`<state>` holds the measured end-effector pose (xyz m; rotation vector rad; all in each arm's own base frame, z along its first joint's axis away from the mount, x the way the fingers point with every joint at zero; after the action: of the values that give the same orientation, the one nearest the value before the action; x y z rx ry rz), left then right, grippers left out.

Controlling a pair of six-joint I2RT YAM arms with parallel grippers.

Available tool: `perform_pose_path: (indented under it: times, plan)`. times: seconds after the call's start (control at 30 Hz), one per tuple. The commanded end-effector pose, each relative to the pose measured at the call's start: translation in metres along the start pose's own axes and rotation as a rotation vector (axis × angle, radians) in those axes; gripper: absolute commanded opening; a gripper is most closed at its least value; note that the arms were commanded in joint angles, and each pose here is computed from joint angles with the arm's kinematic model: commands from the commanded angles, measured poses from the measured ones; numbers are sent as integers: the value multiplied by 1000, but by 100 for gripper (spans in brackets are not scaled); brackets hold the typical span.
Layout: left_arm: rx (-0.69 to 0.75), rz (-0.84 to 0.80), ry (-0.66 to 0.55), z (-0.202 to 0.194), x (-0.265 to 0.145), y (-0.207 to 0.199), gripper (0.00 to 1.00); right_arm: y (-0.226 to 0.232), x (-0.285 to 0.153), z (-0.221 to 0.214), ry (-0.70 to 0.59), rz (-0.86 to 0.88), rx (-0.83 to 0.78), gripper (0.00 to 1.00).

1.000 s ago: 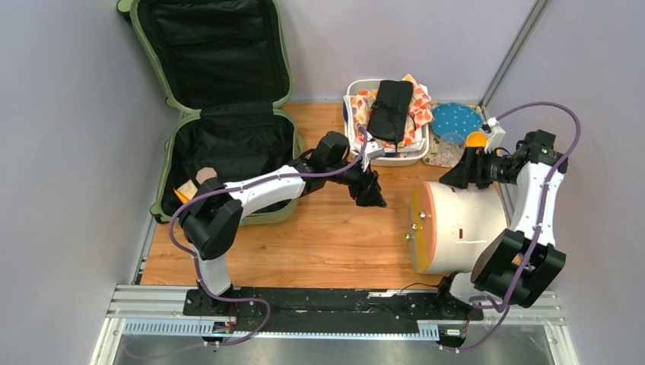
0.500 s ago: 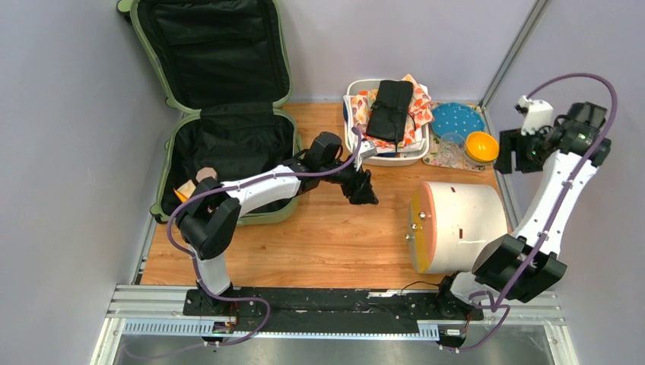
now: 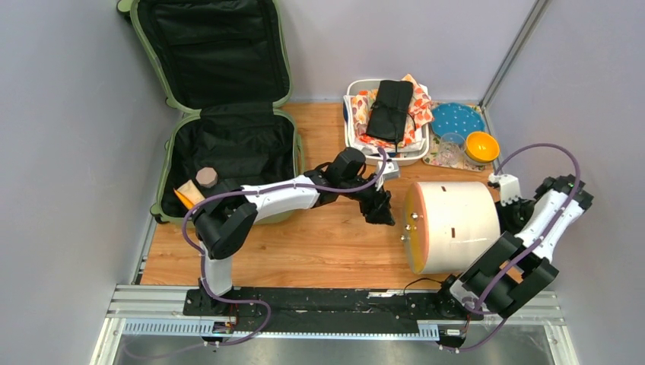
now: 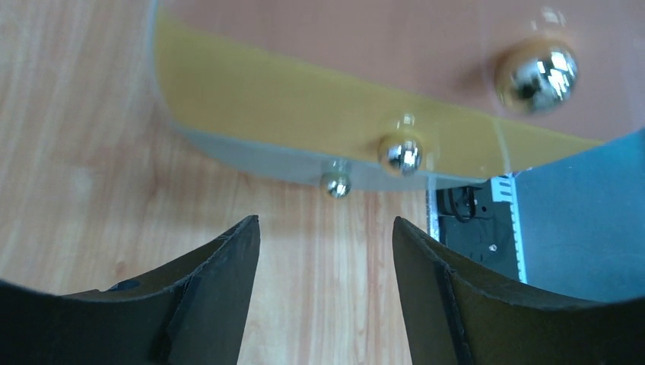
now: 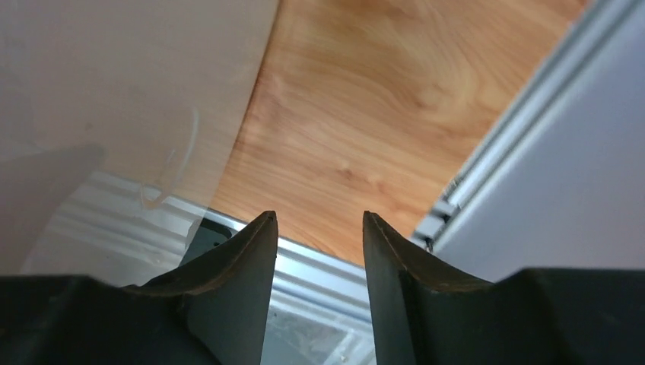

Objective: Open, take out, and arrange the luggage

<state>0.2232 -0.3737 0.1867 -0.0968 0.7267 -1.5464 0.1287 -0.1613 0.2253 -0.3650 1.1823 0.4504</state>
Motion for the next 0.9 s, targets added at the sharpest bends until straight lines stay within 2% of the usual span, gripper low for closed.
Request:
perform_pose_path:
  times: [0.0, 0.2, 0.37, 0.53, 0.67, 0.87]
  plan:
    - [23, -52, -75, 25, 6, -10, 72, 54, 10, 21, -126, 291, -54, 49]
    - [22, -21, -103, 39, -6, -17, 73, 68, 32, 52, -158, 347, -84, 49]
    - [-30, 46, -175, 55, -32, 3, 74, 69, 44, 87, -211, 368, -99, 49]
    - [-27, 88, -202, 70, -37, 22, 73, 48, 56, 118, -232, 328, 29, 47]
    - [-9, 102, -257, 93, -31, 28, 73, 28, 67, 133, -195, 346, 113, 47]
    - [-50, 151, -306, 109, -28, 54, 73, 11, 74, 149, -201, 294, 242, 45]
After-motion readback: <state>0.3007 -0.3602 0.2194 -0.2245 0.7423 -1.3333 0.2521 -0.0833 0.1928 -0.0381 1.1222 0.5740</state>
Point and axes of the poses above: each gripper's point midway between its finger pads, its own x axis out along the fingers, its own y axis along the line the jaws close on, z = x × y, the point moved 10 cm from there along -x, back along the fingers, and after that the axes turned 9 degrees about -x, right-handed, at the moved point
